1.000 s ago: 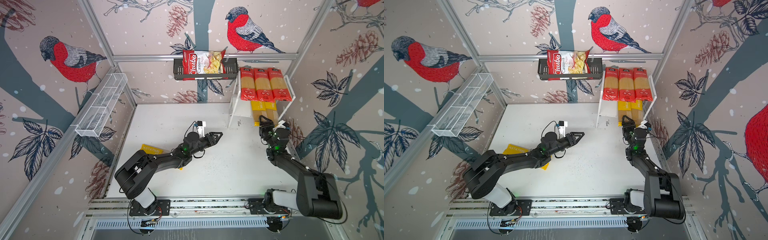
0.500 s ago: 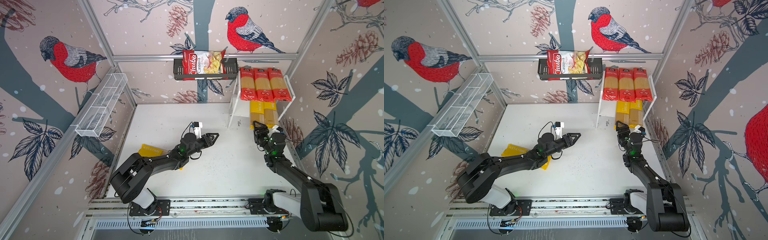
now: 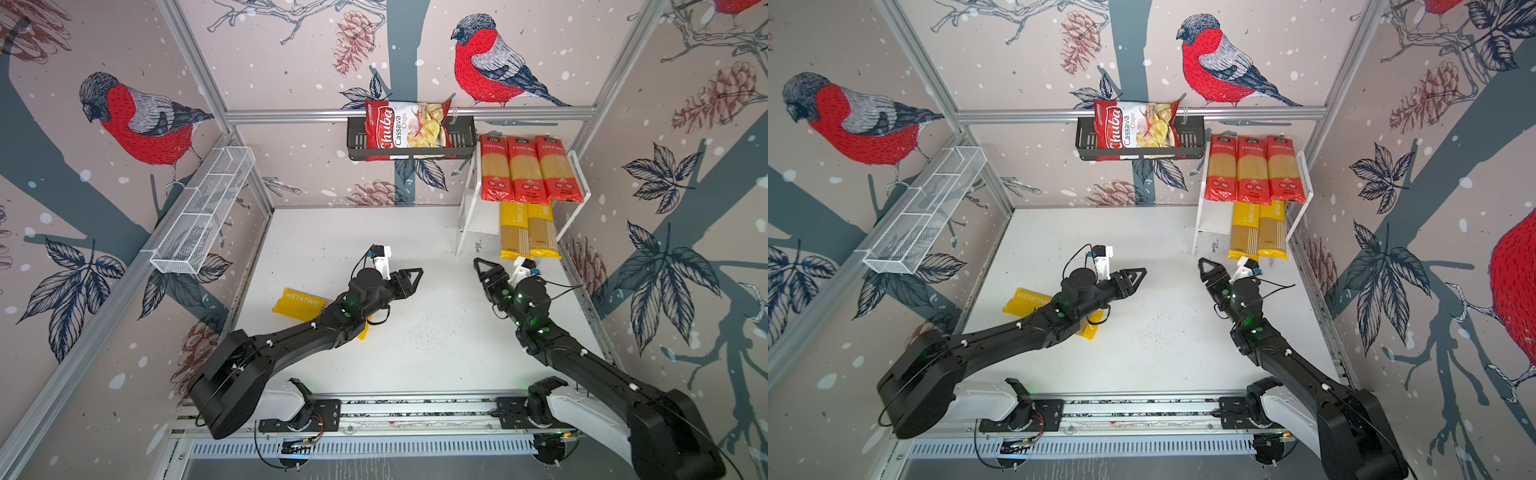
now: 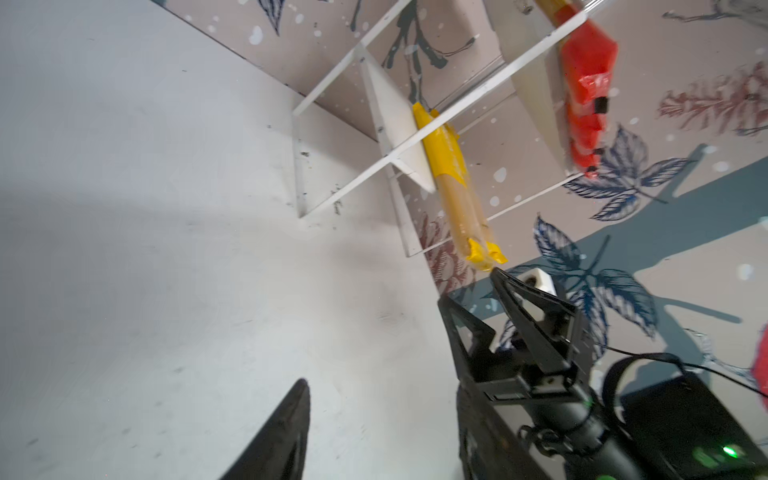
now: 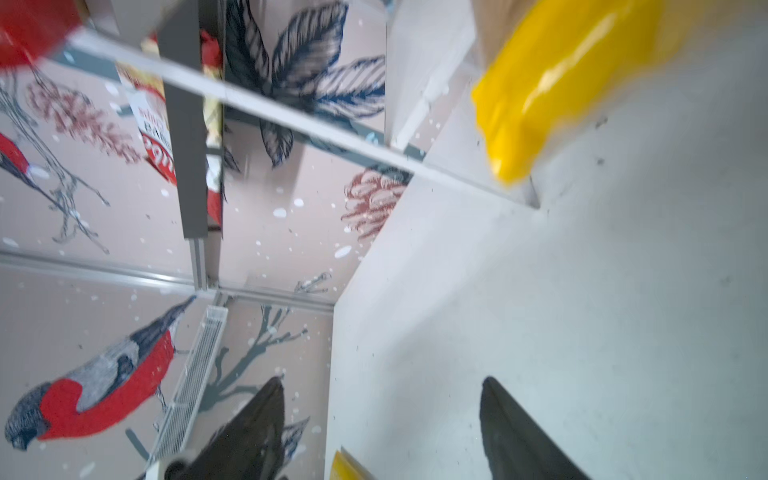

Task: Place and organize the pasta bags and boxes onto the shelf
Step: 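Release the bag with the right gripper and move both grippers toward the last yellow bag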

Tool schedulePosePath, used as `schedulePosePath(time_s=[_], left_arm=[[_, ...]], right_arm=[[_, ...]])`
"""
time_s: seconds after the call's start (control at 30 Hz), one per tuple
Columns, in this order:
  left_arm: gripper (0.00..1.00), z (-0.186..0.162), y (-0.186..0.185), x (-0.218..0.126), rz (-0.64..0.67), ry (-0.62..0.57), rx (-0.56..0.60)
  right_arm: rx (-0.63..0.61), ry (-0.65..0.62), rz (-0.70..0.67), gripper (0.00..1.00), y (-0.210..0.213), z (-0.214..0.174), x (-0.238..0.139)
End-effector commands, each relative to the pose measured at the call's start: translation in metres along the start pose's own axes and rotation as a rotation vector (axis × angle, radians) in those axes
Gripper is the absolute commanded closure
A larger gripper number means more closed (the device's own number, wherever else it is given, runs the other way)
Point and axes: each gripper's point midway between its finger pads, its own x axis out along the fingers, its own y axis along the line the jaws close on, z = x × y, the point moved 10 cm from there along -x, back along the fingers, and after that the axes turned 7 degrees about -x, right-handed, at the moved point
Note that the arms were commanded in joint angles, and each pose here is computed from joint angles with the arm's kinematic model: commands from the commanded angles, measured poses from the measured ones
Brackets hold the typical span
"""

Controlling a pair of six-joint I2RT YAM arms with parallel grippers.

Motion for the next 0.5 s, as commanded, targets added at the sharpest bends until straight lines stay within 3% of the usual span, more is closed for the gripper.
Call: schedulePosePath(time_s=[0.0,0.3,0.47], left_arm=[[0.44,-0.003,0.026,-0.019,0.186,-0.027,0.055],[0.42,-0.01,0.067,-0.08,0.379,-0.129,0.047],[0.35,-0.014,0.087,-0.104,0.507,-0.197,0.004]], right_arm=[[-0.048,0.004,-0.051,0.27,-0.003,-0.019,-0.005],[-0.27,0.165,-0.081,0.28,0.027,-0.085,-0.01],[-0.388,0.302,-0.039,0.29,0.046,-0.123,0.003]])
